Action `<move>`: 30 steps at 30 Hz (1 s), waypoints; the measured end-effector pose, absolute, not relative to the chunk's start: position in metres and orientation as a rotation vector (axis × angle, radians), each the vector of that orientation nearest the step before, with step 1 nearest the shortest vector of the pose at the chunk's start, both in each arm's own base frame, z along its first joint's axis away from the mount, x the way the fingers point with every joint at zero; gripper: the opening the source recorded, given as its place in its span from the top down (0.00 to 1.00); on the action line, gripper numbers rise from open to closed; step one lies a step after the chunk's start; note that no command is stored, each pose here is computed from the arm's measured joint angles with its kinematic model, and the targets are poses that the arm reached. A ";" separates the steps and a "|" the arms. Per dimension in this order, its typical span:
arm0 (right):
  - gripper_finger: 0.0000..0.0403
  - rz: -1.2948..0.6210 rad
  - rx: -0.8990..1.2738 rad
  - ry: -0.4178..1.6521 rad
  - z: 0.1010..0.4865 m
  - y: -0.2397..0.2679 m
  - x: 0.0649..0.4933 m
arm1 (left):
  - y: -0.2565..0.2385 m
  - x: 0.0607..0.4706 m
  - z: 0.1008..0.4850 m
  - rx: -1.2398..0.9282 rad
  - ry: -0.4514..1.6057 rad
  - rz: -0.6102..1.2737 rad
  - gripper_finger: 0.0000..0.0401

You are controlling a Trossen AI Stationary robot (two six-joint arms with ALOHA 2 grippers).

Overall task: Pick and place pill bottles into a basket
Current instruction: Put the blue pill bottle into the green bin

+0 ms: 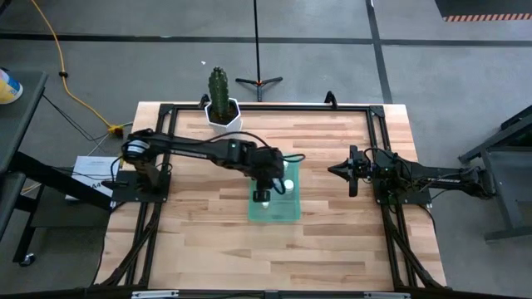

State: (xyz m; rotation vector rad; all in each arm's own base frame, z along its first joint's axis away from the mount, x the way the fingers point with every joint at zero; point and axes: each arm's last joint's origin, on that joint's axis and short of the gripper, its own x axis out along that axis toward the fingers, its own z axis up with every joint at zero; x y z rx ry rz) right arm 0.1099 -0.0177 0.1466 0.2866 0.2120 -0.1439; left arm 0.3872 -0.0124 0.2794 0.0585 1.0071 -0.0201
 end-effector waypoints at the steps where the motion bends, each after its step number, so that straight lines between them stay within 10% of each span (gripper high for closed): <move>1: 1.00 -0.144 0.287 0.212 0.147 -0.018 0.110 | -0.014 0.390 0.276 0.056 1.018 -0.029 0.60; 30: 1.00 -0.141 0.287 0.213 0.147 -0.018 0.110 | -0.026 0.422 0.198 0.031 1.199 -0.093 0.59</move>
